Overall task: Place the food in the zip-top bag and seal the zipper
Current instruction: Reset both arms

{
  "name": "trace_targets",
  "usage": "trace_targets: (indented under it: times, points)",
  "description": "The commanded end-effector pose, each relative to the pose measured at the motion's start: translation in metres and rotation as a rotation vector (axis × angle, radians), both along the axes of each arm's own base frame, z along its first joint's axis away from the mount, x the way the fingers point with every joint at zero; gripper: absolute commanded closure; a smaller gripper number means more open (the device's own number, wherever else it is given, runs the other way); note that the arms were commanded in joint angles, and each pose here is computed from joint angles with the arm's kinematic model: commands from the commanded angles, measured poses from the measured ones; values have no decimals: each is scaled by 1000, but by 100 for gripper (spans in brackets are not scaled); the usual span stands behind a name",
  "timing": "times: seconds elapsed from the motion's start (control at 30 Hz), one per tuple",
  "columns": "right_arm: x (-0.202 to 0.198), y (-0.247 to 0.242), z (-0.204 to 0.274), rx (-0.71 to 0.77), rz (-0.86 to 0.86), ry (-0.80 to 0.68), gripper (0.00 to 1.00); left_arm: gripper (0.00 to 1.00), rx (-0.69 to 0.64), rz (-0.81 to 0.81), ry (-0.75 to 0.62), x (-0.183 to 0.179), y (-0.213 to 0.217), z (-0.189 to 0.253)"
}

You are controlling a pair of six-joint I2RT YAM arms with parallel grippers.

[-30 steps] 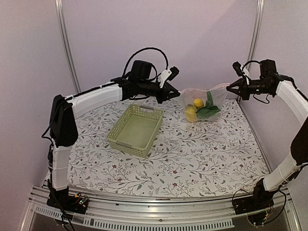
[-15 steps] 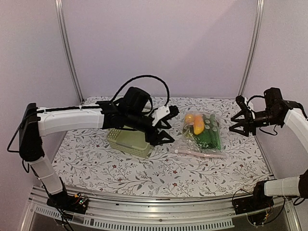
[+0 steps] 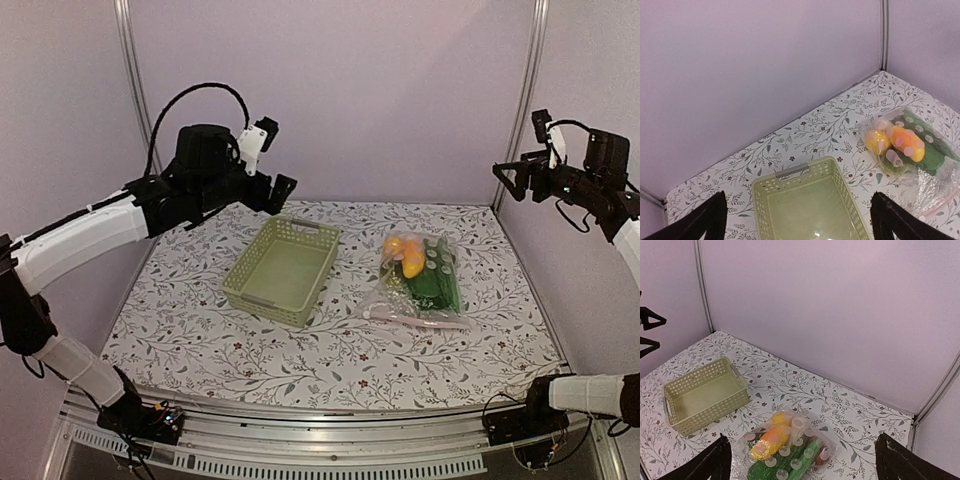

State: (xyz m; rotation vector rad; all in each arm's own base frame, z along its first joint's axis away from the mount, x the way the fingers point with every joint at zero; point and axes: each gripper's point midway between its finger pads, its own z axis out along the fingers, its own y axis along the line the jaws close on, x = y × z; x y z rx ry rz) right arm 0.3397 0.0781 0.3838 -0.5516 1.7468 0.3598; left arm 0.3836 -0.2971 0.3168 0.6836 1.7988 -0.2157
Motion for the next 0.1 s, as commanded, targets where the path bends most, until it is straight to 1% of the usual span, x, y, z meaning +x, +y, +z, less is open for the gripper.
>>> trace_targets:
  times: [0.0, 0.07]
  points:
    - [4, -28, 35, 136, -215, -105, 1, 0, -135, 186, -122, -3, 51, 64]
    - [6, -36, 32, 157, -267, -95, 1, 0, -186, 227, -128, -3, 62, 63]
